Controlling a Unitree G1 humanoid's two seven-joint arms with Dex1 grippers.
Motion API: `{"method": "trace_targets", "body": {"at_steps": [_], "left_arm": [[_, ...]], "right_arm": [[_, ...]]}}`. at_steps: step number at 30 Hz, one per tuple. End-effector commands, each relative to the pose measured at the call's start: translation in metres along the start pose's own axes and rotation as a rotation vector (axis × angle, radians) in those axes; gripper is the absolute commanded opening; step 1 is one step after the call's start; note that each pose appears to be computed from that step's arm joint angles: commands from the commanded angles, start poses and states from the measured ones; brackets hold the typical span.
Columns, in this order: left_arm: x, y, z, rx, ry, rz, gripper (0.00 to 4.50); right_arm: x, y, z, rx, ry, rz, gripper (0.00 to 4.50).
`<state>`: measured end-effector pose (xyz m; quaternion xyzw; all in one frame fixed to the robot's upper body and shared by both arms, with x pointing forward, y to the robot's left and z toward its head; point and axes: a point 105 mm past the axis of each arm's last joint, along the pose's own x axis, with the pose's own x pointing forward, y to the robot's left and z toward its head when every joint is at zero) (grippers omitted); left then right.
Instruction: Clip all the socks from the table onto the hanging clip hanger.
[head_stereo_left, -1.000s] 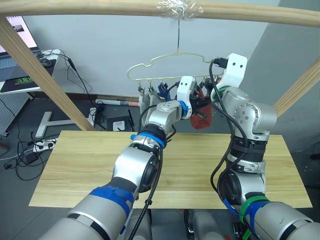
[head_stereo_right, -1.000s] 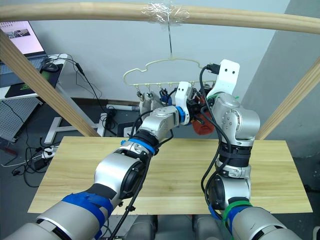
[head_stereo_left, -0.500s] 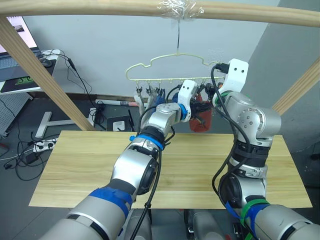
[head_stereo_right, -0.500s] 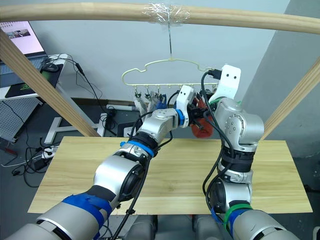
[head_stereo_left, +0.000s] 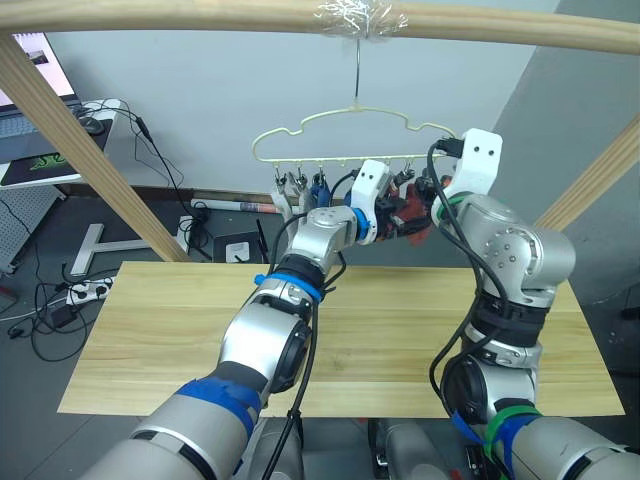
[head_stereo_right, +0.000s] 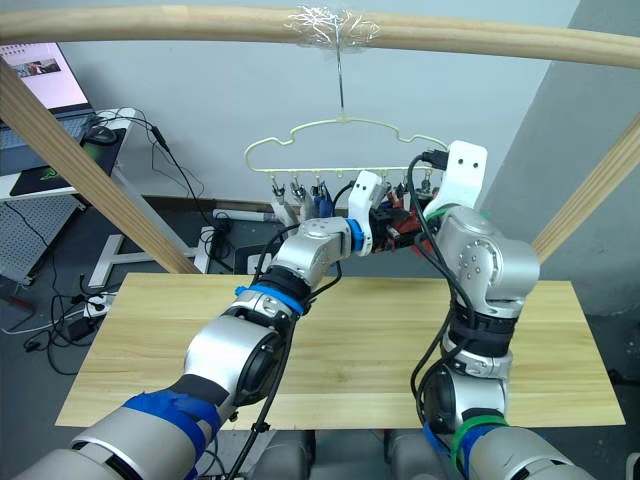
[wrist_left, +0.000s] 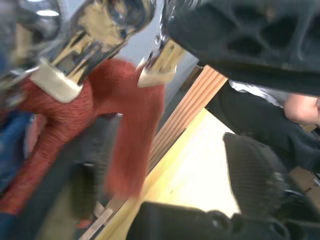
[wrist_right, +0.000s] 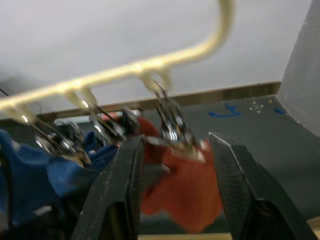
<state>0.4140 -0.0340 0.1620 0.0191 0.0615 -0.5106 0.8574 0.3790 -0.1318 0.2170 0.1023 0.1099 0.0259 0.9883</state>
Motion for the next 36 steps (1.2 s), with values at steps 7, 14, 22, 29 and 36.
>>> {"method": "trace_targets", "body": {"at_steps": [7, 14, 22, 29, 36], "left_arm": [[-0.072, -0.010, -0.011, -0.002, -0.090, -0.020, 4.49], [-0.140, -0.018, -0.058, -0.086, 0.022, 0.071, 4.49], [-0.211, -0.001, -0.107, -0.163, 0.068, 0.370, 4.49], [-0.242, 0.003, -0.105, -0.188, 0.051, 0.471, 4.49], [-0.243, -0.005, -0.104, -0.170, -0.013, 0.467, 4.49]], "right_arm": [[-0.051, -0.020, -0.037, -0.221, -0.003, 0.141, 2.11], [-0.082, -0.040, -0.101, -0.281, 0.083, 0.146, 2.11], [-0.108, -0.055, -0.162, -0.207, 0.182, 0.128, 2.11], [-0.128, -0.067, -0.192, -0.131, 0.241, 0.093, 2.11], [-0.127, -0.075, -0.190, -0.151, 0.240, 0.089, 2.11]]}}
